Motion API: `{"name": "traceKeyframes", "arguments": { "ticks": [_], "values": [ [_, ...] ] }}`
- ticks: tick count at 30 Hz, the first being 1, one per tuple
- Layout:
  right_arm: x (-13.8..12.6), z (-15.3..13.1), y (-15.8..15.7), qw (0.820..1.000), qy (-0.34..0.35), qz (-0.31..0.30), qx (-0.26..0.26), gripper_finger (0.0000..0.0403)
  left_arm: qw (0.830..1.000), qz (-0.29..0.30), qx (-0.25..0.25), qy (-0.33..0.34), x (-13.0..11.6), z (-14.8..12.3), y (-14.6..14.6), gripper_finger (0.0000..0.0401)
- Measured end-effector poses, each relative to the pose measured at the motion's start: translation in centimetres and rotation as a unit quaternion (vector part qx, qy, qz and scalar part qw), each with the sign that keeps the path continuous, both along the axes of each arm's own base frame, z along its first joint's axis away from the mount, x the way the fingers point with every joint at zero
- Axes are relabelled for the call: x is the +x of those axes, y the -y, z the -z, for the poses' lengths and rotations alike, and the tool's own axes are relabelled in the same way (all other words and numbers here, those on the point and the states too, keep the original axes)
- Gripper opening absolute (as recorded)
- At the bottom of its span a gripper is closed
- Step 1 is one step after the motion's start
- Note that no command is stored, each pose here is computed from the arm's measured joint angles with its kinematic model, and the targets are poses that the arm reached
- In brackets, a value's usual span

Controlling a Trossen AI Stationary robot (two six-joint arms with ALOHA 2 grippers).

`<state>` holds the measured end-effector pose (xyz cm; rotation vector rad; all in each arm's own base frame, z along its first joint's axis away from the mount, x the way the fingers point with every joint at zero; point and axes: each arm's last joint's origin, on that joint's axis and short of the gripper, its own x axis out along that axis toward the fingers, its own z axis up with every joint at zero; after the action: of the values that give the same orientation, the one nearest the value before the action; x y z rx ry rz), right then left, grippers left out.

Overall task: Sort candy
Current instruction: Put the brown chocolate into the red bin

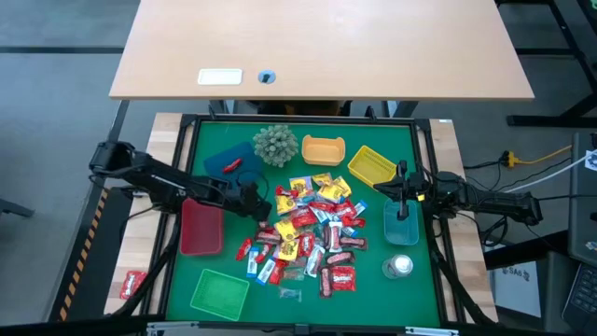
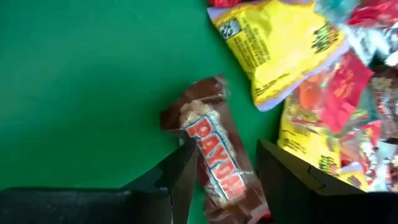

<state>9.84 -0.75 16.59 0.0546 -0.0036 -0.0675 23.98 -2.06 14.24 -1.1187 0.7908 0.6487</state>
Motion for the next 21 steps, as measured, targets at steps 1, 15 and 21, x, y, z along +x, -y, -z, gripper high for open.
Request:
{"name": "traceKeyframes", "arguments": {
  "ticks": [1,15,21],
  "values": [
    [0.0,0.0,0.0,1.0,0.0,0.0,0.0,0.0001,1.0,0.0,0.0,-0.005,0.1,0.3,0.0,0.0153],
    [0.0,0.0,0.0,1.0,-0.001,0.0,0.0,0.0001,1.0,0.013,-0.005,-0.01,1.2,2.0,0.2,0.015],
    [0.0,0.0,0.0,1.0,-0.001,0.0,0.0,0.0001,1.0,0.022,0.0,-0.007,1.2,2.1,0.2,0.0112]
  ]
}}
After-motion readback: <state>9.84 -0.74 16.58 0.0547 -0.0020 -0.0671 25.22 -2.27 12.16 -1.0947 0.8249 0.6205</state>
